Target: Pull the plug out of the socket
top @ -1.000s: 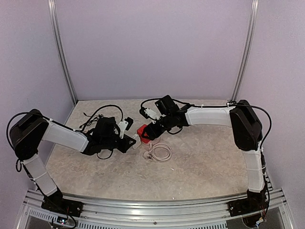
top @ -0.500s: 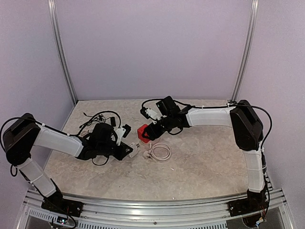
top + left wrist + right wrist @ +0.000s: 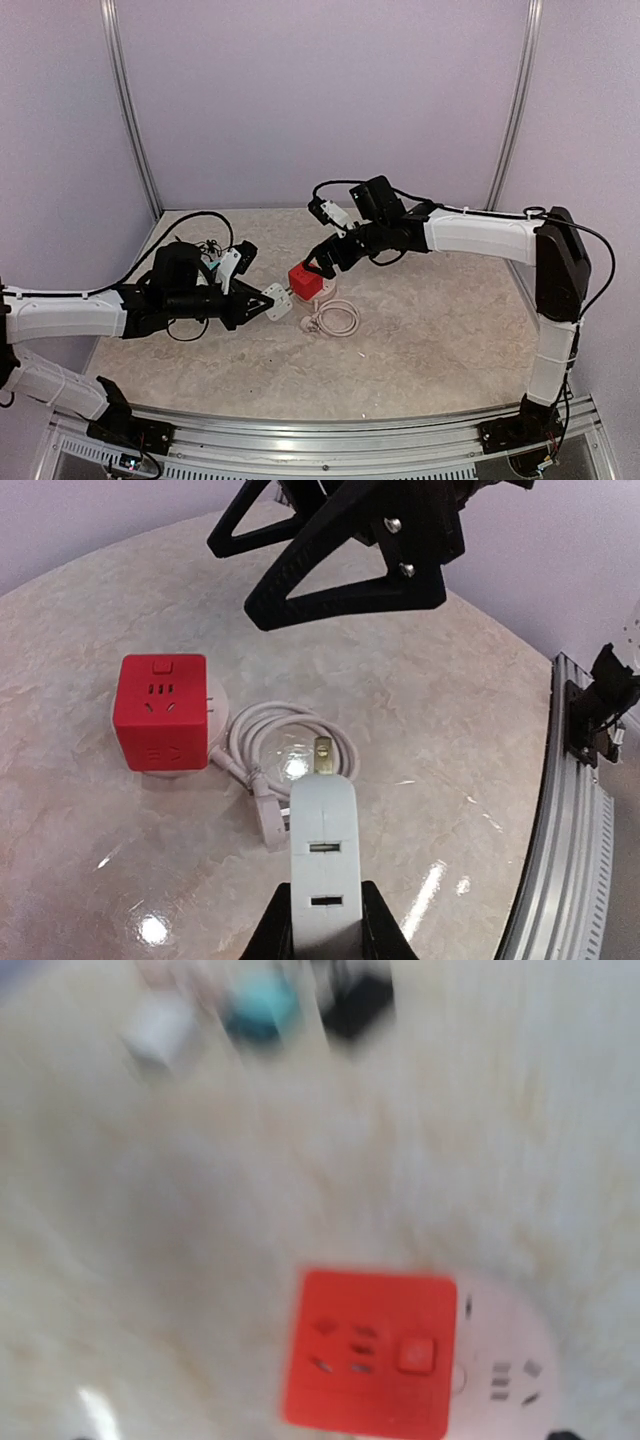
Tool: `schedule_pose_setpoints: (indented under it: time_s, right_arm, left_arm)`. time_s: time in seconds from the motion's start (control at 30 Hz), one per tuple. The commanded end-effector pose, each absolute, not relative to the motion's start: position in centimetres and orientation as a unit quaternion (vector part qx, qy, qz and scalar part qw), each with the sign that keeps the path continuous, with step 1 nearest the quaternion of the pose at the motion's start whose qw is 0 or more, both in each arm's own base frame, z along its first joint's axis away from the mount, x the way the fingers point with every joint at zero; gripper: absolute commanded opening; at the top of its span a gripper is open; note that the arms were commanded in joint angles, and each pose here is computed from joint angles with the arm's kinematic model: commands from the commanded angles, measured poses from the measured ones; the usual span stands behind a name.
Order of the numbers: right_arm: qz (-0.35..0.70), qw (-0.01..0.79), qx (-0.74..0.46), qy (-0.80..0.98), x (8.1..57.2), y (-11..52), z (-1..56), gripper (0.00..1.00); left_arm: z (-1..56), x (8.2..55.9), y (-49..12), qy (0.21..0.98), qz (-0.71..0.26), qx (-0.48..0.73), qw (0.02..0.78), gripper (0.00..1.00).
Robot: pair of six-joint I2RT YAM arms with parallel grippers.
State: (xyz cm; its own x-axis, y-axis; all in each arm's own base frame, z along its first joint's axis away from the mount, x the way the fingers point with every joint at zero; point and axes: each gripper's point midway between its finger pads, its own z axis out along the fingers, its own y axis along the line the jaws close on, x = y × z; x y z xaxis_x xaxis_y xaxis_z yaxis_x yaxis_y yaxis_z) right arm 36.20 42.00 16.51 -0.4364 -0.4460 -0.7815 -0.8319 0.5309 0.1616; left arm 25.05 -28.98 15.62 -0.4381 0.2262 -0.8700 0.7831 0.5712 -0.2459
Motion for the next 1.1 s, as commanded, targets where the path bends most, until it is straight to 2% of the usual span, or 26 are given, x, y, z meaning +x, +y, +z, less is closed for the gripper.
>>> schedule_pose_setpoints:
  time_s: [0.0,0.2,0.47,1.07]
  right_arm:
    - [0.302,0.399,-0.407,0.764,34.1,40.4,23.4,0.97]
    - [0.359,0.381,-0.431,0.735,29.5,39.0,24.6,0.96]
    - [0.447,0.353,-0.453,0.686,23.6,39.1,25.9,0.94]
    - [0.486,0.311,-0.491,0.653,19.8,42.8,25.5,0.93]
  left_arm:
    - [19.7,20.6,-29.8,0.714,-0.403,0.386,0.422,0.0]
    - [24.4,16.4,-30.1,0.637,-0.452,0.436,0.446,0.0]
    - [26.9,14.6,-30.4,0.597,-0.481,0.453,0.455,0.0]
    - [26.2,15.0,-31.5,0.605,-0.489,0.458,0.431,0.0]
